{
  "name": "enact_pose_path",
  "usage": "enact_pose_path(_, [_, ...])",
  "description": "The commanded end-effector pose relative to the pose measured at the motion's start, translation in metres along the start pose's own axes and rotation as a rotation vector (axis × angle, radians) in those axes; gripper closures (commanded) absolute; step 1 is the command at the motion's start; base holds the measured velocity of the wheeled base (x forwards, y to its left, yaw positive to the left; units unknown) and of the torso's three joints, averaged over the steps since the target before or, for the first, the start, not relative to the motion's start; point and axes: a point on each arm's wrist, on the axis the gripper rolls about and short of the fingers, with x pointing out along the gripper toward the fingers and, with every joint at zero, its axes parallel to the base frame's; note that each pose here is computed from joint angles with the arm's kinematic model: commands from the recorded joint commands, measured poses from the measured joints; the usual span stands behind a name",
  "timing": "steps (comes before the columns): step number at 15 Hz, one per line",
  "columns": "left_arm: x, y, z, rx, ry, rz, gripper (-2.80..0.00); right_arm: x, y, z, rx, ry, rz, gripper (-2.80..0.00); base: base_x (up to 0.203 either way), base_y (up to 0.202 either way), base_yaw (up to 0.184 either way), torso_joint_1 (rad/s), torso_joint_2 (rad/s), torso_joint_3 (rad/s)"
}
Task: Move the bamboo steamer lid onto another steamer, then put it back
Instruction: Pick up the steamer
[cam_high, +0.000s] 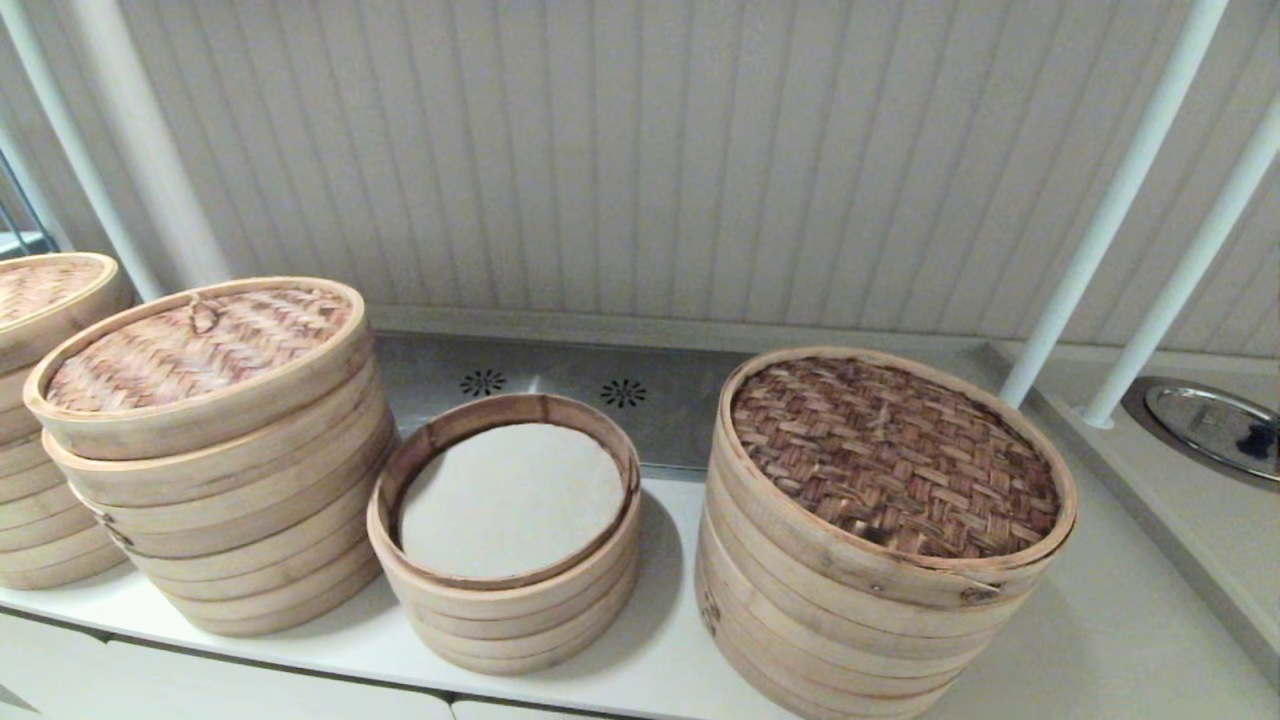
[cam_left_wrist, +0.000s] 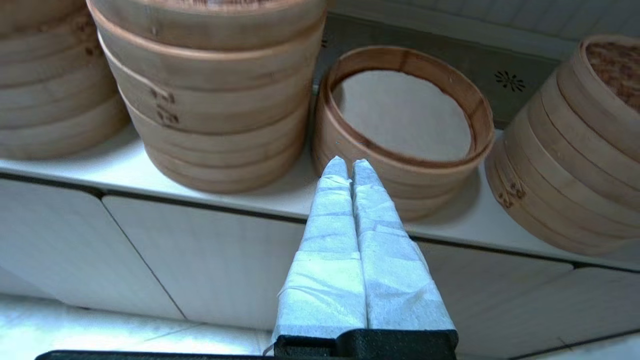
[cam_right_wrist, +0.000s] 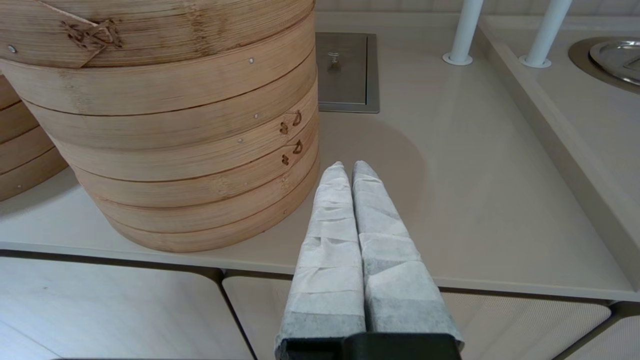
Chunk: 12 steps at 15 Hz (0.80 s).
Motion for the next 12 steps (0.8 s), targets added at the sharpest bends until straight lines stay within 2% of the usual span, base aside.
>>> enact_pose_path(1, [-0.009,0.0,-0.018,-0.001,-0.022,-0.002,0.0,0.0,0.0,-0.001,0.0,0.002,0.0,0.0,0.0,0.0,0.0,0.0,0.0,0.0])
enact_pose_path(7, [-0.006,0.003,-0.045,-0.009,-0.002,0.009,0.0,0.0,0.0,-0.001,0.0,0.001,0.0,0.0,0.0,0.0,0.0,0.0,0.0,0.0])
enact_pose_path(12, [0.019,0.01,-0.07,-0.033,0.071,0.004,0.0,0.0,0.0,-0.001,0.0,0.002,0.0,0.0,0.0,0.0,0.0,0.0,0.0,0.0])
